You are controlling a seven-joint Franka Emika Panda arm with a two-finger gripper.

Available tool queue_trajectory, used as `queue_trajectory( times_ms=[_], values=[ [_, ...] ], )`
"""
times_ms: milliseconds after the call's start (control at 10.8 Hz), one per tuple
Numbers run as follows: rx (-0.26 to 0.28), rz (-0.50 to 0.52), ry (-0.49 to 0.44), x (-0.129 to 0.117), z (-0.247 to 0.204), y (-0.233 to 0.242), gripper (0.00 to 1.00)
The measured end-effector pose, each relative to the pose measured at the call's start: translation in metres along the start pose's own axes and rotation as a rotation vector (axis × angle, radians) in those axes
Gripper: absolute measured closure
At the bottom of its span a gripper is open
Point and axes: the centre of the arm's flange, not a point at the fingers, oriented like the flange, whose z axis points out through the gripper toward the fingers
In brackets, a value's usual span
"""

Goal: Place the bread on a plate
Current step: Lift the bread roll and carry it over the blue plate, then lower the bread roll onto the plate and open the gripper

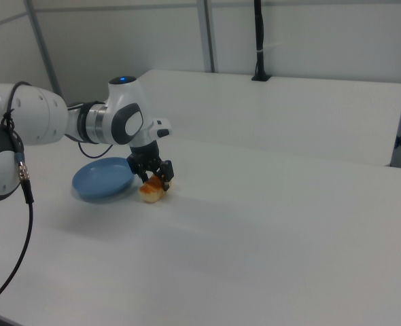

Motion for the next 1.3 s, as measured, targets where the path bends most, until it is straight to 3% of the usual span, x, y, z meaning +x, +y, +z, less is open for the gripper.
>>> queue_trajectory(
  times_ms=[185,278,648,926,1111,1297],
  values=[
    [-0.021,-0.013,0.002,0.001,0.003,0.003,0.30],
    [-0.027,-0.013,0.008,0.003,0.001,0.006,0.45],
    [-0.022,-0.022,0.055,0.009,-0.040,-0.001,0.47],
    [-0.010,-0.096,0.023,-0.009,-0.055,-0.085,0.46],
    [-0.001,-0.077,0.023,-0.024,-0.057,-0.145,0.45],
    [0.004,-0.018,0.029,-0.028,-0.058,-0.167,0.44]
  ],
)
